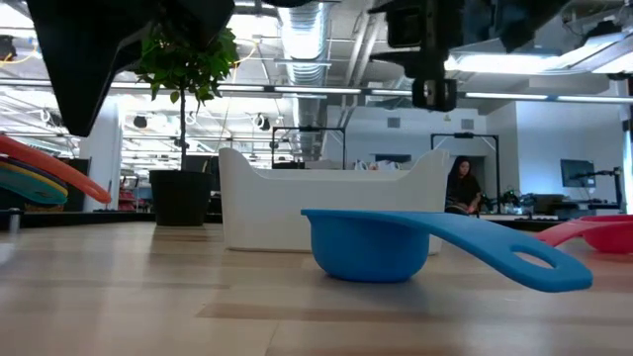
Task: Nest measuring cups in basket
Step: Stack the orange measuring cup into the purple measuring cup
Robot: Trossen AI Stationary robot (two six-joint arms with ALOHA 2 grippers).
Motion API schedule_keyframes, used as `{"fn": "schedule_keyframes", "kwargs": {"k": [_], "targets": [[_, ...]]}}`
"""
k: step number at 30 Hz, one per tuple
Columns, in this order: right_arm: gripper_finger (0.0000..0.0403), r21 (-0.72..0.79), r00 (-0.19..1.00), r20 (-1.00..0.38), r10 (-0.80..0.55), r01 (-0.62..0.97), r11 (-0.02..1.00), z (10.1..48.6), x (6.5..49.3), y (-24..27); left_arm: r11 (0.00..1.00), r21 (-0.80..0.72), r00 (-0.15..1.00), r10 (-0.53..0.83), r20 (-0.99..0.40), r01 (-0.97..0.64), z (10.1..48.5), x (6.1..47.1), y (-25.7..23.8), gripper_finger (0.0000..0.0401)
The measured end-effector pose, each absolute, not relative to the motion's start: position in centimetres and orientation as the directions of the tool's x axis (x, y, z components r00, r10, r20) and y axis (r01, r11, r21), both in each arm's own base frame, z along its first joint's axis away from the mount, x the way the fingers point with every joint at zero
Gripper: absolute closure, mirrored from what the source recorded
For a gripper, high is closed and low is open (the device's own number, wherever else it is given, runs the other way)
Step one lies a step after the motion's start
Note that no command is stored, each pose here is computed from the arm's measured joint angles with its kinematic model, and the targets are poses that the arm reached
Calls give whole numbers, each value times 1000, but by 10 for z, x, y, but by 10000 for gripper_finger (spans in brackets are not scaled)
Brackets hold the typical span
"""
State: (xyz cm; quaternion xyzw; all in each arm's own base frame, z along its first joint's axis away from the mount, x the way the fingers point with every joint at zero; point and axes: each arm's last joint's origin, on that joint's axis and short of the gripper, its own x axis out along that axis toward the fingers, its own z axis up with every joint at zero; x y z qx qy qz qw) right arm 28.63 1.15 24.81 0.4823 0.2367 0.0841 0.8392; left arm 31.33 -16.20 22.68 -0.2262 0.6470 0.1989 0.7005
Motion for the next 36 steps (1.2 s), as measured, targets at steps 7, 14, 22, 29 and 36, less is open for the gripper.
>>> {"fn": "schedule_keyframes", "kwargs": {"k": [7,14,22,29,36], "targets": [[193,789,847,-436,306,196,582,255,260,-6,821,-77,141,5,-990,-566,226,322,-154,194],[191,778,844,-441,304,192,598,261,251,-4,830,-76,153,11,-988,-552,215,335,-147,177],[192,770,824,-454,338,172,615,259,251,12,837,-84,55,-64,-996,-541,196,341,-146,176],[188,764,821,-463,334,179,620,258,251,18,848,-92,10,-101,-995,-522,188,342,-148,176],[190,771,820,-461,340,179,612,259,251,20,864,-80,-35,-112,-993,-497,177,344,-149,176]]}}
